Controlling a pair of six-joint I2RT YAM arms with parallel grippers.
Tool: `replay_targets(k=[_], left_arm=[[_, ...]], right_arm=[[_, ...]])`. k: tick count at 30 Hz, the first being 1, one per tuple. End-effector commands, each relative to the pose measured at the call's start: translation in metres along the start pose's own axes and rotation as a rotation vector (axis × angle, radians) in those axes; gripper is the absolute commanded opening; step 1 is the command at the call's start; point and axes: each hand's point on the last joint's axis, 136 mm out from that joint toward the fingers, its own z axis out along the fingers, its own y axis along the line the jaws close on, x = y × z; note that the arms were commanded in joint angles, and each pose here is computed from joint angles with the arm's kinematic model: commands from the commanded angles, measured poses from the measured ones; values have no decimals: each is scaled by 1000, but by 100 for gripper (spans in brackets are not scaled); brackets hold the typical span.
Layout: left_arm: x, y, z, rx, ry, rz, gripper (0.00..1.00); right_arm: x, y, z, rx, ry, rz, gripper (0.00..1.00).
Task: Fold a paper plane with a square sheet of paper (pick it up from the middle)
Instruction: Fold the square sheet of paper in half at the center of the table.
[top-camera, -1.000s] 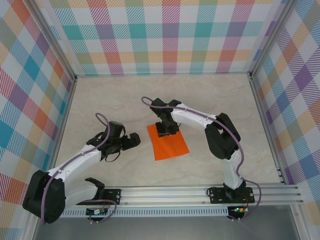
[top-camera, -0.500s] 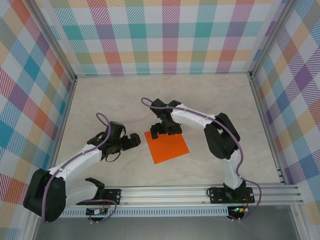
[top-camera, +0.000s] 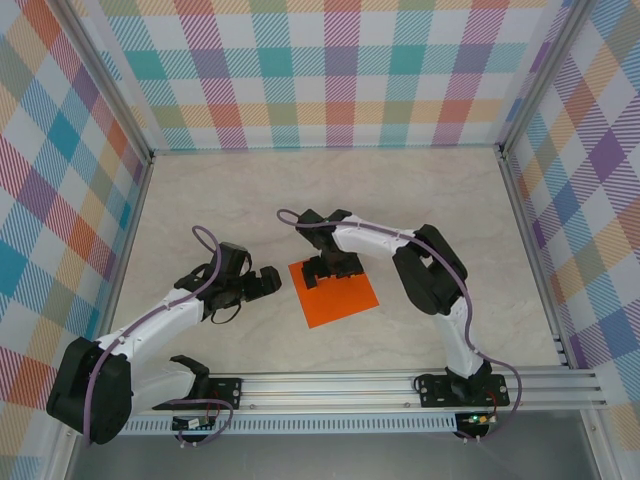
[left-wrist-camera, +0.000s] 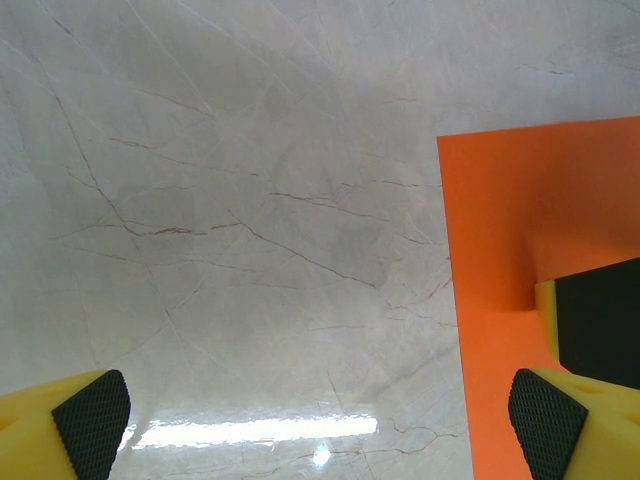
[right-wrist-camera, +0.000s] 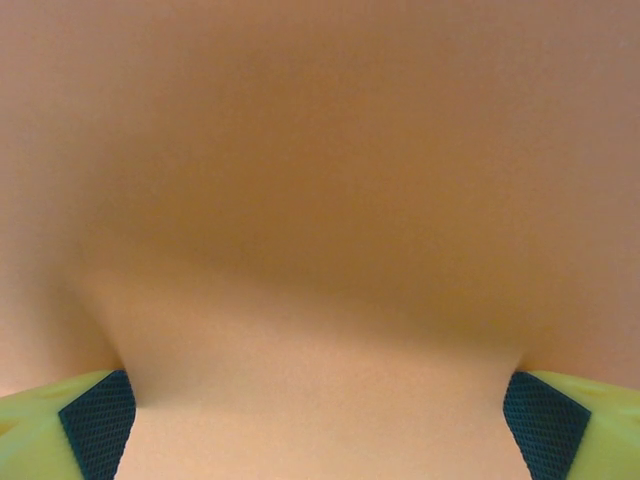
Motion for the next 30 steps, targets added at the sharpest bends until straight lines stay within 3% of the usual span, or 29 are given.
replay_targets(k=[1, 10, 19, 24, 27, 30], left_arm=[[-8, -13, -4, 37, -18, 19, 100], [-7, -12, -4, 33, -17, 19, 100], [-9, -12, -7, 31, -23, 21, 100], [-10, -12, -7, 30, -25, 21, 100], [-9, -12, -8, 31, -23, 21, 100], [-10, -12, -10, 31, -29, 20, 100]], right_arm=[[36, -15, 46, 83, 163, 11, 96], [34, -11, 42, 67, 151, 14, 86], [7, -2, -11, 14, 22, 6, 56], [0, -5, -37, 5, -38, 16, 32], [-2, -4, -52, -26, -71, 27, 24], [-4, 2, -73, -108, -114, 40, 23]])
